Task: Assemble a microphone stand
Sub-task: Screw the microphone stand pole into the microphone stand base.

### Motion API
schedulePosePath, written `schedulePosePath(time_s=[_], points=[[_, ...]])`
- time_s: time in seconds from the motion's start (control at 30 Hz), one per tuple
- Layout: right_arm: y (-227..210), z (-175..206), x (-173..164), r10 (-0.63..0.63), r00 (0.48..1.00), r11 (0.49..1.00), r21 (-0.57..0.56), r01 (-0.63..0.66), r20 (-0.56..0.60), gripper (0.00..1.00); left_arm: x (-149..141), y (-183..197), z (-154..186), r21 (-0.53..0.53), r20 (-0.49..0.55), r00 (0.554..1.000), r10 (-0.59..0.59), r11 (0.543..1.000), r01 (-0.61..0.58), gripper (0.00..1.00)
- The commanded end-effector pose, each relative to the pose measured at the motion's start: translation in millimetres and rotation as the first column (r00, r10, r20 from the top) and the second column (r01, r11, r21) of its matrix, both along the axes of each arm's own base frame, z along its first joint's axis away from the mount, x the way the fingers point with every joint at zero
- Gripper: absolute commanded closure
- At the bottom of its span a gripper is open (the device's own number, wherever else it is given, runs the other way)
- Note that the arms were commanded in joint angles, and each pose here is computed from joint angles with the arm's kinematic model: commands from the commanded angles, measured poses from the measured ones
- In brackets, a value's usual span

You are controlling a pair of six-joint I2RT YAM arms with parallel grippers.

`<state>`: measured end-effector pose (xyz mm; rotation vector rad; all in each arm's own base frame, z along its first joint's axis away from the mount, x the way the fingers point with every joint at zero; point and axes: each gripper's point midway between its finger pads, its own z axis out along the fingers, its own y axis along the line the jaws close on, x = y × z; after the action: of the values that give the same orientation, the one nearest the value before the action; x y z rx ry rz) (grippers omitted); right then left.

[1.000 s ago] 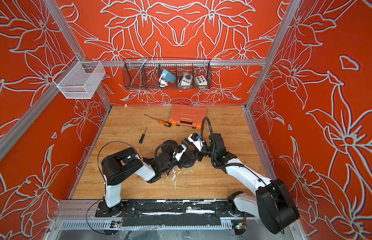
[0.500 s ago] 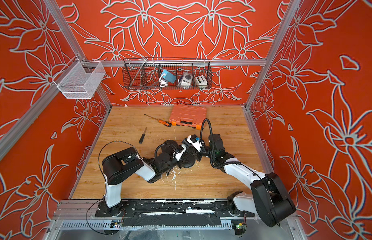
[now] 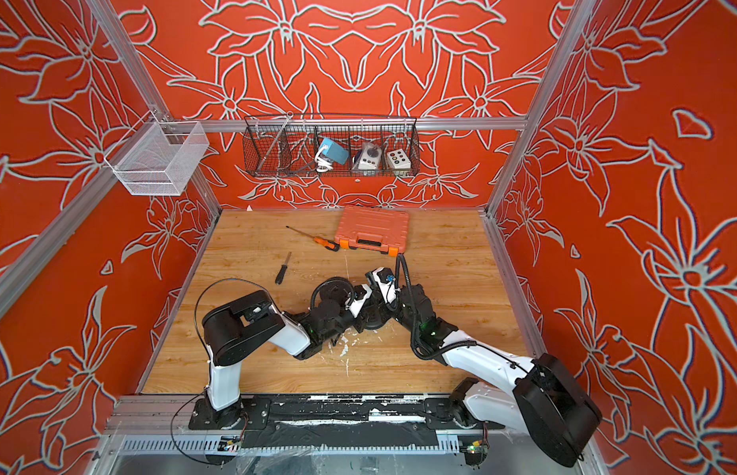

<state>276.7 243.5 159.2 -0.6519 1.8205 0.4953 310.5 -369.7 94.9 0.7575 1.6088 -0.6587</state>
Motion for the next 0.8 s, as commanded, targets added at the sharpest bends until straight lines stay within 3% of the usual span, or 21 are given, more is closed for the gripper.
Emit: schedulePosePath(time_s=[0.0,0.2,0.37,0.43,0.6,0.77], points=[[-23,-54,-7,-0.122,0.982,0.98,-0.176,0.096,-0.144,1.0,-3,-10,11,0.002,0.025,0.999,-0.041,0.999,0.041,0.67],[-6,-46,-19,0.018,0.991,0.989,-0.144,-0.038,-0.135,1.0,-1,-4,-5,0.044,0.018,1.0,-0.014,0.999,0.013,0.88],[-1,-24,-23,0.223,0.964,0.968,-0.084,-0.237,-0.145,0.5,-7,14,-32,0.075,-0.027,0.999,0.027,0.997,-0.024,0.91],[-1,-10,-25,0.312,0.943,0.949,-0.012,-0.315,-0.117,0.42,-10,19,-39,0.08,-0.042,0.999,0.034,0.996,-0.031,0.91],[-1,14,-36,0.511,0.859,0.86,0.002,-0.511,-0.018,0.37,-13,23,-42,0.101,-0.047,0.998,0.033,0.994,-0.029,0.91],[2,27,-37,0.611,0.789,0.791,-0.016,-0.611,0.07,0.43,-16,22,-46,0.101,-0.066,0.998,0.022,0.995,-0.015,0.91]])
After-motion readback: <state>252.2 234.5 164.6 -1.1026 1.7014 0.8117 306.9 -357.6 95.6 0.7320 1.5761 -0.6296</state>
